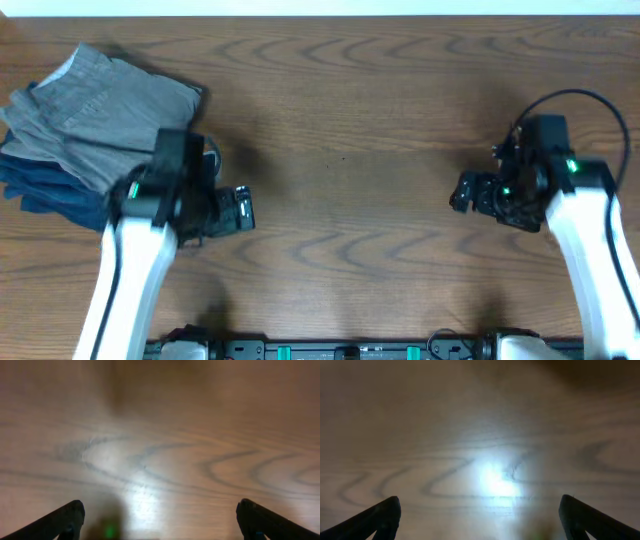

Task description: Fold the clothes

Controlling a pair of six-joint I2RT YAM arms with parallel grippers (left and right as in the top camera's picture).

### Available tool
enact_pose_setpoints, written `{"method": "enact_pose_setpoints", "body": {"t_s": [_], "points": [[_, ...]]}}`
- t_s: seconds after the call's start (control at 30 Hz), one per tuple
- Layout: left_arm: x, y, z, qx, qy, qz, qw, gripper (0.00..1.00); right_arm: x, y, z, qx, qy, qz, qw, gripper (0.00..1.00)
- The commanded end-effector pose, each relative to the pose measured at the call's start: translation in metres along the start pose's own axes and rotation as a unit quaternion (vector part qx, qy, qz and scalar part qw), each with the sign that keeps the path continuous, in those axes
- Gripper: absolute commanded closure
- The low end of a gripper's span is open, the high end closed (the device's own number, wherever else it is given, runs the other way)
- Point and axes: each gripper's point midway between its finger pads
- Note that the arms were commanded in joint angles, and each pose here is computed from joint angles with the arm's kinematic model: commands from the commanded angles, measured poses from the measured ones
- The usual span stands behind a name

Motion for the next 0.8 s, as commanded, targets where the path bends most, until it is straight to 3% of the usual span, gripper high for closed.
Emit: {"method": "enact_pose_setpoints", "body": {"t_s": [0.0,0.2,0.33,0.5,0.77], "points": [[-0.028,0.007,-0.002,0.034,0.002,-0.086,0.996,0.02,-0.017,0.01,0.0,-0.01,-0.023,-0.066,0.998,0.01],[-0.089,0.013,-0.007,0.063,0.029,-0.274,0.959,0.02,-0.051,0.016,-0.001,-0.039,-0.057,-0.236,0.969,0.01],[-0.118,0.012,0.007,0.051,0.006,-0.369,0.928,0.02,-0.077,0.02,-0.006,-0.046,-0.058,-0.322,0.944,0.01],[-0.121,0.012,0.017,0.04,-0.016,-0.389,0.92,0.02,-0.095,0.028,-0.006,-0.05,-0.067,-0.36,0.929,0.01],[-0.116,0.017,0.02,0.04,-0.021,-0.374,0.926,0.02,-0.085,0.04,-0.012,-0.046,-0.058,-0.332,0.94,0.01]]}}
Point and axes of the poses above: each gripper's point midway between its finger pads, its own x axis out along the fingers, its own z axis along the line the jaws close on, y = z × x, and after that the axes turned 3 degrees about x, right-handed
